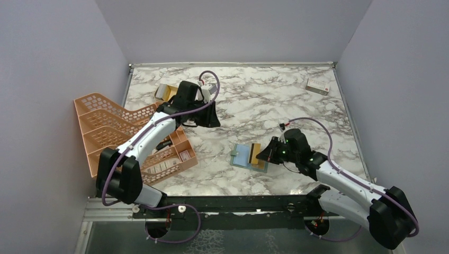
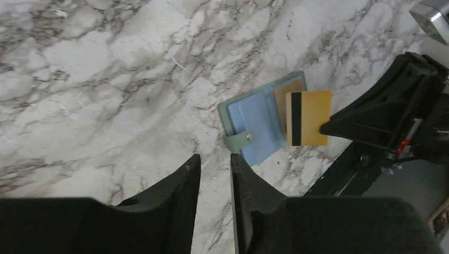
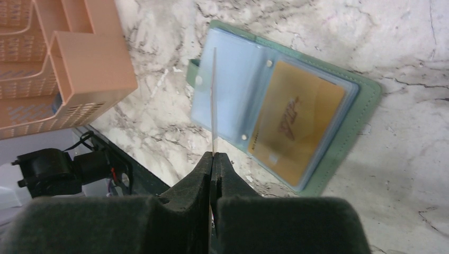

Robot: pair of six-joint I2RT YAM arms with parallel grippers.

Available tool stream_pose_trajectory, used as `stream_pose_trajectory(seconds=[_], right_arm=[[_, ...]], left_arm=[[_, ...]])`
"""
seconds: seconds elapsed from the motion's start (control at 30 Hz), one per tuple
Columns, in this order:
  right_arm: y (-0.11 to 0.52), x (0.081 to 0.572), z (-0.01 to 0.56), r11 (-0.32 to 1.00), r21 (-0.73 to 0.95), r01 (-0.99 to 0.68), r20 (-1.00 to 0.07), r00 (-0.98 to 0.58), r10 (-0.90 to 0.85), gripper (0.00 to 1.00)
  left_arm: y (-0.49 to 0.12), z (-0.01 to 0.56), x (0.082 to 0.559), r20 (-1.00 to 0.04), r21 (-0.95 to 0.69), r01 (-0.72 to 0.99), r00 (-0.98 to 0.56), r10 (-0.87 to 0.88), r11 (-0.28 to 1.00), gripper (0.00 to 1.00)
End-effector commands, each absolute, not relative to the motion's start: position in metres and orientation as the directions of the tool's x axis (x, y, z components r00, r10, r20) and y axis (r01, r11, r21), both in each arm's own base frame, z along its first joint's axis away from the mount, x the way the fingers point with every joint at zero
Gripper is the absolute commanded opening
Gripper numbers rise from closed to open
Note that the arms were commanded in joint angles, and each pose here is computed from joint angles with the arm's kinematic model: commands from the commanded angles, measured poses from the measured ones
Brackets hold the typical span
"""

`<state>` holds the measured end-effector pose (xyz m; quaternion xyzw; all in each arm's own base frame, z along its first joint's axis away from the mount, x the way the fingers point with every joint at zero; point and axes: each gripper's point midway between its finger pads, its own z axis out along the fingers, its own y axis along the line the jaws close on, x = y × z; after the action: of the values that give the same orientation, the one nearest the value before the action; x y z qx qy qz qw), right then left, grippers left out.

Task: Put the credit cards into the card holder
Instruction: Insert the credit card into the card holder.

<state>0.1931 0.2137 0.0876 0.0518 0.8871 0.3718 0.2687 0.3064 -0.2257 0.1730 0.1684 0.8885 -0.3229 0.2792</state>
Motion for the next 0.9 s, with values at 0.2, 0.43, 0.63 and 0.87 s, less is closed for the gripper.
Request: stream_pose_trajectory(seconds=[0.2,0.43,0.63,0.87], right_arm=[[0.221,0.191,0.057,0.706,0.704,-0.076,-0.385,-0.876,0.290,0.01],[0.222,0.187,0.047,0.694,0.719,-0.032,-0.338,-0.889,0.309,0.01],[0.222,0.185,0.043,0.663,0.748,0.023,-0.271,-0.902,0.337,0.01],[0.210,0.183,0.032,0.651,0.753,0.095,-0.211,-0.902,0.376,0.01]], left_arm=[[-0.277,0.150,0.242,-0.557,-0.628,0.500,-0.824,0.105,0.596,0.29],[-0.292,0.099,0.219,-0.479,-0.648,0.461,-0.866,0.146,0.606,0.32],[-0.295,0.056,0.213,-0.440,-0.611,0.435,-0.881,0.172,0.662,0.31],[-0.288,0.040,0.220,-0.462,-0.547,0.430,-0.870,0.169,0.718,0.29]])
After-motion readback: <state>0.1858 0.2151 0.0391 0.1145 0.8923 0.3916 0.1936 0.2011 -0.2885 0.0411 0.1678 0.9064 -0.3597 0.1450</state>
